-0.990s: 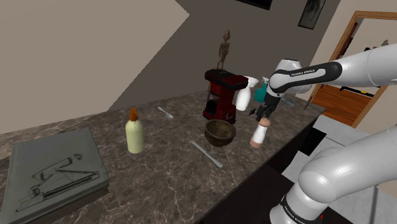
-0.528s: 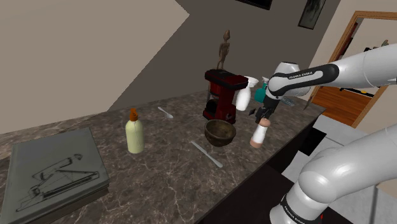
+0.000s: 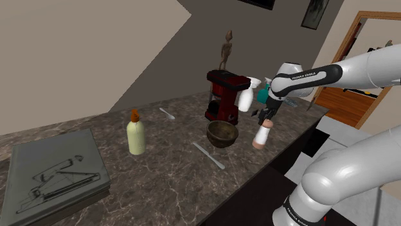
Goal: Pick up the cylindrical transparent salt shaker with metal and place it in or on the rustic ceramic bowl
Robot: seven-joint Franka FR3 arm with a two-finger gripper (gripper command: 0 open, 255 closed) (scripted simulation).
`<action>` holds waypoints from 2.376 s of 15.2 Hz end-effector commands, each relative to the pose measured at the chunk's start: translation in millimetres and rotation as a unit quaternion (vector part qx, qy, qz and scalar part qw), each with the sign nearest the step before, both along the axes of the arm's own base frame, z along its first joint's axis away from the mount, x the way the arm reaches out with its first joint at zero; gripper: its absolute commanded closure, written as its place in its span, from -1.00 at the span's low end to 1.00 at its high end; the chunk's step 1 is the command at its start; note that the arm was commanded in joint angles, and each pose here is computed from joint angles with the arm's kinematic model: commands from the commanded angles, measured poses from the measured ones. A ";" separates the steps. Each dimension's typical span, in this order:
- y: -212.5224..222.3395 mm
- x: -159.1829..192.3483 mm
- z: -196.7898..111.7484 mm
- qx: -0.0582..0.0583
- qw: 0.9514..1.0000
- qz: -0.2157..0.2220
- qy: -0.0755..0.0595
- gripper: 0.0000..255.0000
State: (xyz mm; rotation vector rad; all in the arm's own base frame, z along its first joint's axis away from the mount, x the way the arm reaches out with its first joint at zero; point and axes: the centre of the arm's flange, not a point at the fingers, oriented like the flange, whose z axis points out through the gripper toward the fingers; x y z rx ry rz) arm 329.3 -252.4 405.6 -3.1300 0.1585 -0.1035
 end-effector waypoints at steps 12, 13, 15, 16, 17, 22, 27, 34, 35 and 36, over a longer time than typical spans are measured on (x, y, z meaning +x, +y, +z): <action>0.1 -0.2 41.6 0.000 1.000 0.000 0.000 1.00; 0.1 -0.2 46.9 0.000 1.000 0.000 0.000 1.00; 0.1 -0.2 57.5 0.000 1.000 0.000 0.000 1.00; 0.1 -0.2 62.8 0.000 1.000 0.000 0.000 1.00; 0.1 -0.2 68.1 0.000 1.000 0.000 0.000 1.00; 0.1 -0.2 94.5 0.000 1.000 0.000 0.000 1.00; 0.1 -0.2 120.9 0.000 1.000 0.000 0.000 1.00; 0.1 -0.2 157.8 0.000 1.000 0.000 0.000 1.00; 0.1 -0.2 163.1 0.000 1.000 0.000 0.000 1.00; 0.1 -0.2 168.4 0.000 1.000 0.000 0.000 1.00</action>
